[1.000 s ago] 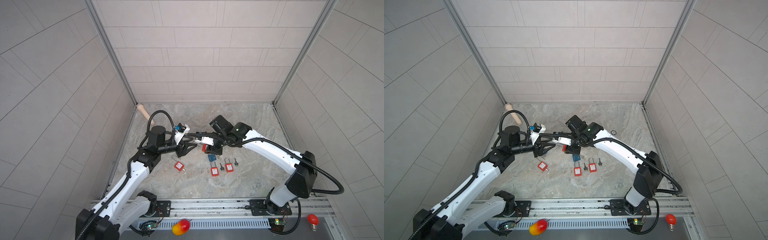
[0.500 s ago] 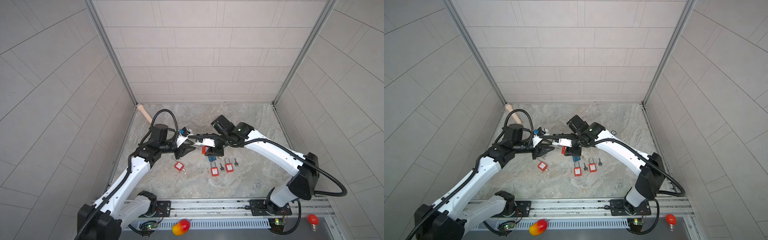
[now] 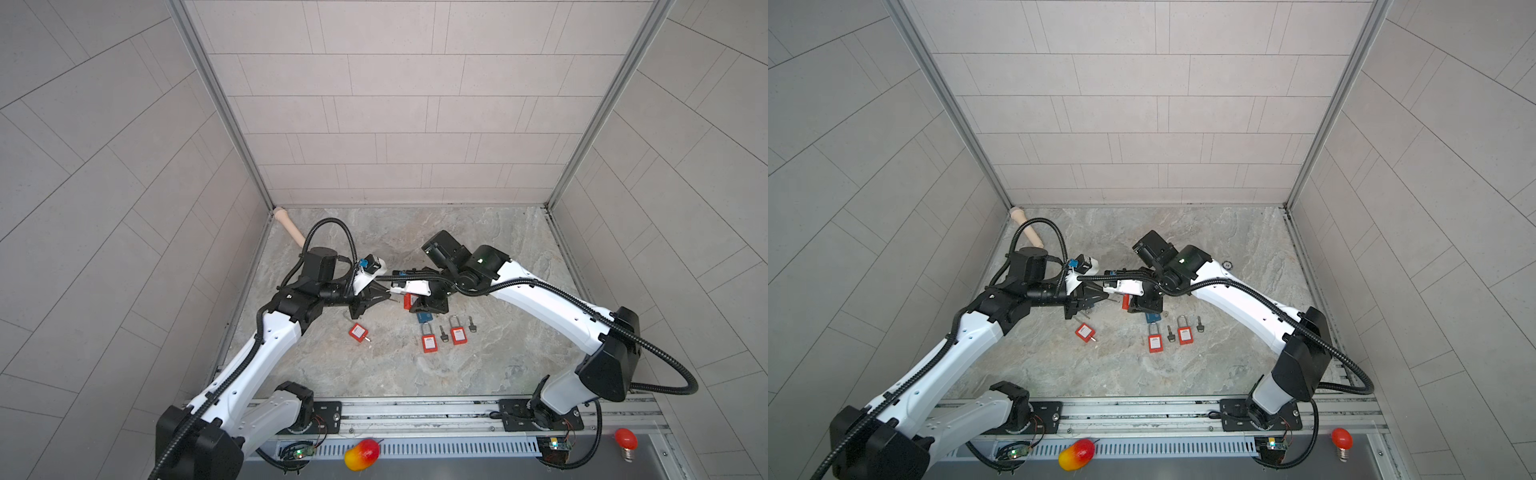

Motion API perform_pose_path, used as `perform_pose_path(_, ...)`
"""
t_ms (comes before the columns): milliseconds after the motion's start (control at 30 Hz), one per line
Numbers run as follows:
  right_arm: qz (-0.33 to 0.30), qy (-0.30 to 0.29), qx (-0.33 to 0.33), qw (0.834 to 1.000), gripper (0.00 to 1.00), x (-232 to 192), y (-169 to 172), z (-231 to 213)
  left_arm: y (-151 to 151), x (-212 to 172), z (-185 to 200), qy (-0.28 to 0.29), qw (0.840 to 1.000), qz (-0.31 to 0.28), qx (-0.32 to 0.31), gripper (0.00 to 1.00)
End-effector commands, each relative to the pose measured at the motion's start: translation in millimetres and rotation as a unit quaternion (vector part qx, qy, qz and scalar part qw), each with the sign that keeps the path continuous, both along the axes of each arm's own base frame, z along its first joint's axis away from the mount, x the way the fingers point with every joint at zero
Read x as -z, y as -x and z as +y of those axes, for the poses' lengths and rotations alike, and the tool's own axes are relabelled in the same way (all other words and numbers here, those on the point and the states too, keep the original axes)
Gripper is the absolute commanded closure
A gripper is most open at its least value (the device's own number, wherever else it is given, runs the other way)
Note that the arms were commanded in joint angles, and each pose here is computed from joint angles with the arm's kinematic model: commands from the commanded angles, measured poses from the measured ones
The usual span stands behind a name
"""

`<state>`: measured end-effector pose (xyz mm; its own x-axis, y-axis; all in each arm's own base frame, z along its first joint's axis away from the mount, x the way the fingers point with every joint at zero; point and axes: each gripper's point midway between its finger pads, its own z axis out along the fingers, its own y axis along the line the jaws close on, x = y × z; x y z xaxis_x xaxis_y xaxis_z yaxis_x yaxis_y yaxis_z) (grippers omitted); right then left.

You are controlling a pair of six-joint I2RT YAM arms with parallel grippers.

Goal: Lock with the key

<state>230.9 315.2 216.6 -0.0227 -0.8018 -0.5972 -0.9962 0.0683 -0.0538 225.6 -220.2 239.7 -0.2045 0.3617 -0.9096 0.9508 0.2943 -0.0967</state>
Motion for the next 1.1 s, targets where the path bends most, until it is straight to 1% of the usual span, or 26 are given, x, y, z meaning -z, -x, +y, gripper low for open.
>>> perform_pose_path(0, -0.033, -0.021, -0.009, 0.999, 0.84, -25, -1, 2, 3, -14, -5, 0.013, 1.000, -0.013, 0.021, 0.90)
perform_pose_path(133, -0.038, -0.022, -0.013, 0.999, 0.83, -27, -1, 3, 4, -15, -7, 0.017, 0.999, -0.008, 0.026, 0.98)
perform_pose_path(200, -0.040, -0.020, -0.014, 0.999, 0.78, -27, -1, 2, 4, -15, -8, 0.020, 0.999, -0.002, 0.029, 1.00)
perform_pose_path(233, -0.043, -0.019, -0.013, 0.999, 0.74, -27, -2, 2, 5, -15, -10, 0.022, 0.999, 0.001, 0.032, 1.00)
perform_pose_path(367, -0.056, -0.012, -0.004, 0.998, 0.49, -30, -6, -3, 4, -19, -15, 0.037, 0.999, 0.003, 0.036, 1.00)
perform_pose_path(467, -0.079, 0.015, 0.005, 0.997, 0.42, -29, -13, -18, -1, -28, -19, 0.066, 0.997, -0.012, 0.026, 1.00)
perform_pose_path(533, -0.079, 0.025, 0.024, 0.996, 0.39, -31, -16, -30, -4, -35, -22, 0.087, 0.996, -0.029, 0.021, 1.00)
perform_pose_path(667, -0.079, 0.025, 0.046, 0.996, 0.36, -39, -20, -55, -6, -49, -29, 0.127, 0.990, -0.055, 0.024, 1.00)
perform_pose_path(800, -0.075, 0.024, 0.064, 0.995, 0.36, -42, -23, -78, -4, -55, -38, 0.140, 0.987, -0.067, 0.040, 1.00)
perform_pose_path(900, -0.063, 0.023, 0.051, 0.996, 0.39, -39, -17, -83, -1, -58, -44, 0.144, 0.985, -0.074, 0.053, 1.00)
perform_pose_path(1067, -0.038, 0.009, 0.032, 0.999, 0.45, -37, -10, -76, 3, -62, -53, 0.152, 0.983, -0.080, 0.069, 1.00)
